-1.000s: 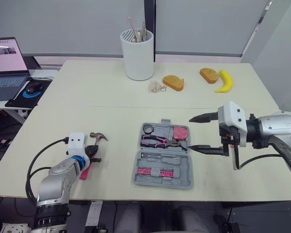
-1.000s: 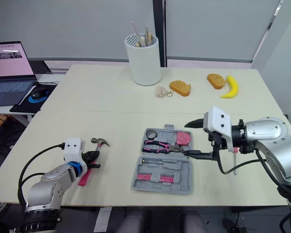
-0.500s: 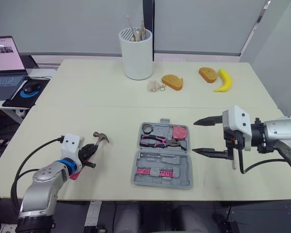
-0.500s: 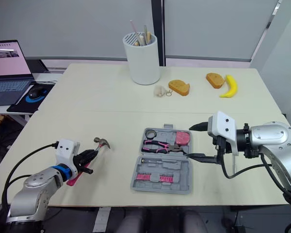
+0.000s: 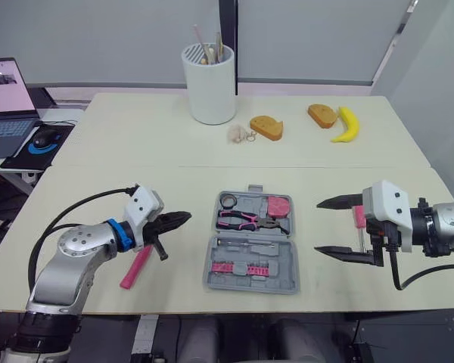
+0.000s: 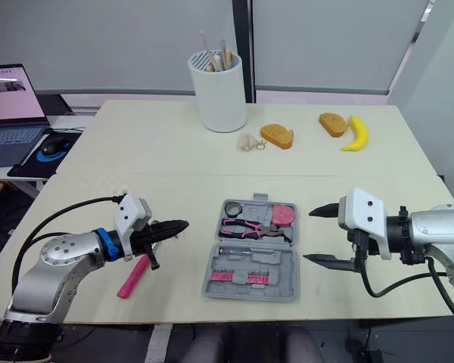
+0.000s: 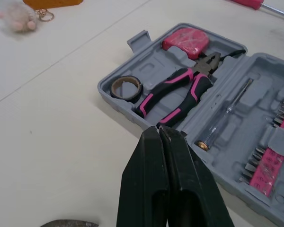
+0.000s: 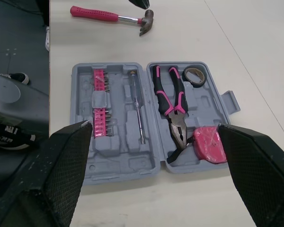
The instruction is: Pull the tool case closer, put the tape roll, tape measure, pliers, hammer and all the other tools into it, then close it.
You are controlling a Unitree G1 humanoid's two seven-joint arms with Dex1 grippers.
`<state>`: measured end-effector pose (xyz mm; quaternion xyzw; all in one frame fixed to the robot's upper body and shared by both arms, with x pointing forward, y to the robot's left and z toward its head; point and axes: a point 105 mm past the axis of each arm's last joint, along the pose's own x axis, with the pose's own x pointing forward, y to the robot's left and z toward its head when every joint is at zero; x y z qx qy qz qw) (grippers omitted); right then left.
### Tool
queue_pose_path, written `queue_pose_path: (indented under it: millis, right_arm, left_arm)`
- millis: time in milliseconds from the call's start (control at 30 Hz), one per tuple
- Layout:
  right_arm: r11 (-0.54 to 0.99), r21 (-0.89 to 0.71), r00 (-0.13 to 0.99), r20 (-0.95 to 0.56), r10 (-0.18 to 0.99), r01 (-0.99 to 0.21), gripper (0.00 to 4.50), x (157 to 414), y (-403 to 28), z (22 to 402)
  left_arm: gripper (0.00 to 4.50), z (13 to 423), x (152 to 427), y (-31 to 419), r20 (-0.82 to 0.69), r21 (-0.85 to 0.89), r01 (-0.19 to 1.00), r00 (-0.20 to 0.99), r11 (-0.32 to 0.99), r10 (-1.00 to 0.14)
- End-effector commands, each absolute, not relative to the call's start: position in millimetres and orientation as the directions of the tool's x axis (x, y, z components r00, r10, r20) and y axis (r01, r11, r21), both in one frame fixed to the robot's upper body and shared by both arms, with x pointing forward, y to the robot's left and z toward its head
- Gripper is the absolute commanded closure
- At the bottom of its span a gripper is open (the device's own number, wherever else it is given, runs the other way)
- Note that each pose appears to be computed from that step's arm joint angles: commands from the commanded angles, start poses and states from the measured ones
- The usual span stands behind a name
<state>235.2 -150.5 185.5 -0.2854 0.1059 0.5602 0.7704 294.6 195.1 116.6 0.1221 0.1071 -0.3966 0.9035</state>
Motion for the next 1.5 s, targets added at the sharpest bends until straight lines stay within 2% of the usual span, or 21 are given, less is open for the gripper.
queue_pose_path:
  millis: [33, 133, 267, 500, 667, 833, 1067, 1167, 1500]
  right_arm:
    - [0.188, -0.365, 0.354, -0.464, 0.812, -0.912, 0.00, 230, -146, 197]
    - [0.178, -0.367, 0.344, -0.462, 0.817, -0.913, 0.00, 231, -144, 199]
    - [0.166, -0.368, 0.334, -0.461, 0.822, -0.915, 0.00, 233, -142, 198]
    - [0.157, -0.368, 0.325, -0.458, 0.828, -0.917, 0.00, 235, -138, 196]
    - [0.153, -0.371, 0.322, -0.453, 0.831, -0.916, 0.00, 236, -136, 197]
    - [0.151, -0.370, 0.321, -0.456, 0.830, -0.917, 0.00, 239, -136, 196]
    - [0.153, -0.370, 0.322, -0.453, 0.831, -0.916, 0.00, 241, -135, 196]
    - [0.154, -0.374, 0.325, -0.450, 0.832, -0.914, 0.00, 241, -134, 196]
    - [0.165, -0.379, 0.336, -0.444, 0.831, -0.910, 0.00, 241, -134, 196]
  left_arm:
    - [4.48, 122, 297, 228, -0.269, 0.085, 0.629, 0.761, 0.772, -0.590]
    - [3.60, 113, 291, 264, -0.325, 0.047, 0.530, 0.810, 0.847, -0.489]
    - [2.28, 95, 276, 297, -0.421, 0.001, 0.452, 0.809, 0.892, -0.409]
    - [0.01, 82, 276, 296, -0.447, -0.036, 0.412, 0.808, 0.911, -0.383]
    - [0.01, 73, 288, 283, -0.437, -0.036, 0.383, 0.824, 0.923, -0.359]
    - [0.01, 54, 308, 270, -0.471, 0.061, 0.306, 0.848, 0.950, -0.243]
    - [0.01, 33, 308, 260, -0.517, 0.065, 0.270, 0.833, 0.961, -0.199]
    - [0.58, 24, 303, 260, -0.557, 0.046, 0.263, 0.808, 0.964, -0.194]
    - [3.69, 13, 284, 260, -0.614, -0.012, 0.274, 0.757, 0.962, -0.223]
